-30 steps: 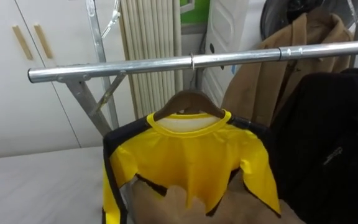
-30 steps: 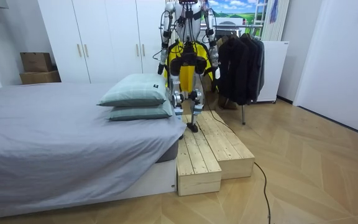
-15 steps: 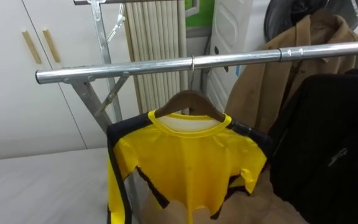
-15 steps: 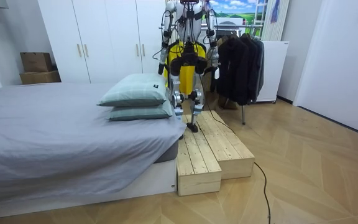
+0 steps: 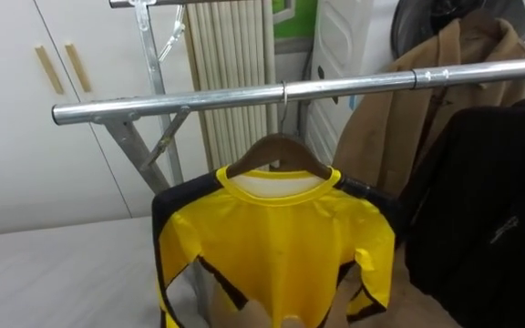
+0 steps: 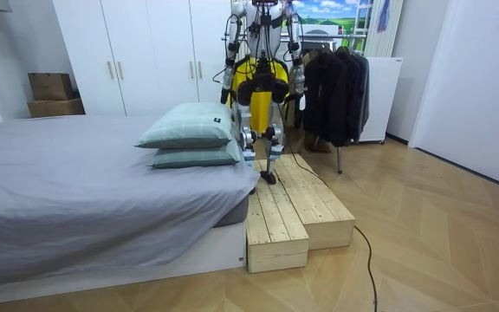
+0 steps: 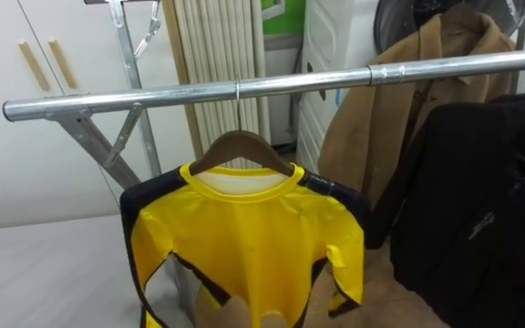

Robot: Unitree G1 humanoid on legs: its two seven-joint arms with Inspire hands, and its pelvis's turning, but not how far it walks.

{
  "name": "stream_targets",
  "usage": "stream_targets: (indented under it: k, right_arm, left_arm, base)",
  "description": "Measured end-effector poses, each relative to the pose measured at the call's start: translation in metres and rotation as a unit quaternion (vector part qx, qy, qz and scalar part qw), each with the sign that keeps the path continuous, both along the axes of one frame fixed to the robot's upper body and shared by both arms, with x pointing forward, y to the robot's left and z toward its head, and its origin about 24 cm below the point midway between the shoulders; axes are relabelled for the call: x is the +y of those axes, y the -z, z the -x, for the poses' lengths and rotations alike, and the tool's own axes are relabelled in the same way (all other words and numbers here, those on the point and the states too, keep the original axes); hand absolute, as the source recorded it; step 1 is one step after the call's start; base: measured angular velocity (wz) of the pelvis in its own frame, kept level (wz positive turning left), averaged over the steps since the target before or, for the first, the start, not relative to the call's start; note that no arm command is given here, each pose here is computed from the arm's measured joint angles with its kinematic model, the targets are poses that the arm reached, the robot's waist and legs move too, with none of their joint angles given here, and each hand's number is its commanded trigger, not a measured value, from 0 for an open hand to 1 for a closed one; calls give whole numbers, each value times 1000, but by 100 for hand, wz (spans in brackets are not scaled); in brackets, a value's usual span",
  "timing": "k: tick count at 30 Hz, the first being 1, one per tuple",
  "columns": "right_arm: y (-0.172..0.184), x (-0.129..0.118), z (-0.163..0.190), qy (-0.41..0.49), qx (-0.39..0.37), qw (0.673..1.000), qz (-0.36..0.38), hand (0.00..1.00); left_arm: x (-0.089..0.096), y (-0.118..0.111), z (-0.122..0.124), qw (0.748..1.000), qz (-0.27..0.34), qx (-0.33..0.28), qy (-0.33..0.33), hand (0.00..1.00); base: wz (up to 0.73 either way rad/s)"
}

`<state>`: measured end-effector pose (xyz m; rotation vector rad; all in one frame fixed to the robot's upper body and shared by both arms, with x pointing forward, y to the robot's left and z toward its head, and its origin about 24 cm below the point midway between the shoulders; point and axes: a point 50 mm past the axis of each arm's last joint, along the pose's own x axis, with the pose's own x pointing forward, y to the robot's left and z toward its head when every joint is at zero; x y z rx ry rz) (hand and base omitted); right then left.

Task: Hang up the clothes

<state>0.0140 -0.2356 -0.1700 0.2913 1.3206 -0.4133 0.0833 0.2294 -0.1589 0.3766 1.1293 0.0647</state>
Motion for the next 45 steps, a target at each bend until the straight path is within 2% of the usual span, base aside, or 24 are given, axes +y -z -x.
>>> stream_targets:
  k: [15,20,26,30,36,38,41,45]
  right_arm:
    - [-2,-1,-19,-47,-16,999,13,0]
    - [-3,1,-30,-118,-18,993,22,0]
    - [-9,-7,-62,-233,-30,970,63,0]
    - [-11,-11,-69,-274,-23,957,89,0]
    - [-12,-14,-71,-282,-20,954,104,0]
    - [-12,-15,-70,-274,-19,956,102,0]
    - [-11,-16,-67,-265,-16,959,101,0]
    - [-10,-4,-73,-255,-35,962,88,0]
  left_arm:
    - [1,-1,-4,1000,-4,-11,1,0]
    - [4,-2,-2,1000,-17,-15,-3,0]
    - [-3,-6,-16,998,-13,-55,7,0]
    - [-14,-10,-35,996,9,-85,24,0]
    - [-31,-13,-53,990,53,-104,74,0]
    - [-43,-15,-61,986,75,-113,96,0]
    - [-51,-14,-60,984,95,-113,103,0]
    - [-50,-13,-58,985,100,-112,89,0]
  base:
    - [2]
    - [6]
    - [41]
    - [118]
    - [150]
    - [165]
    - [141]
    - [73]
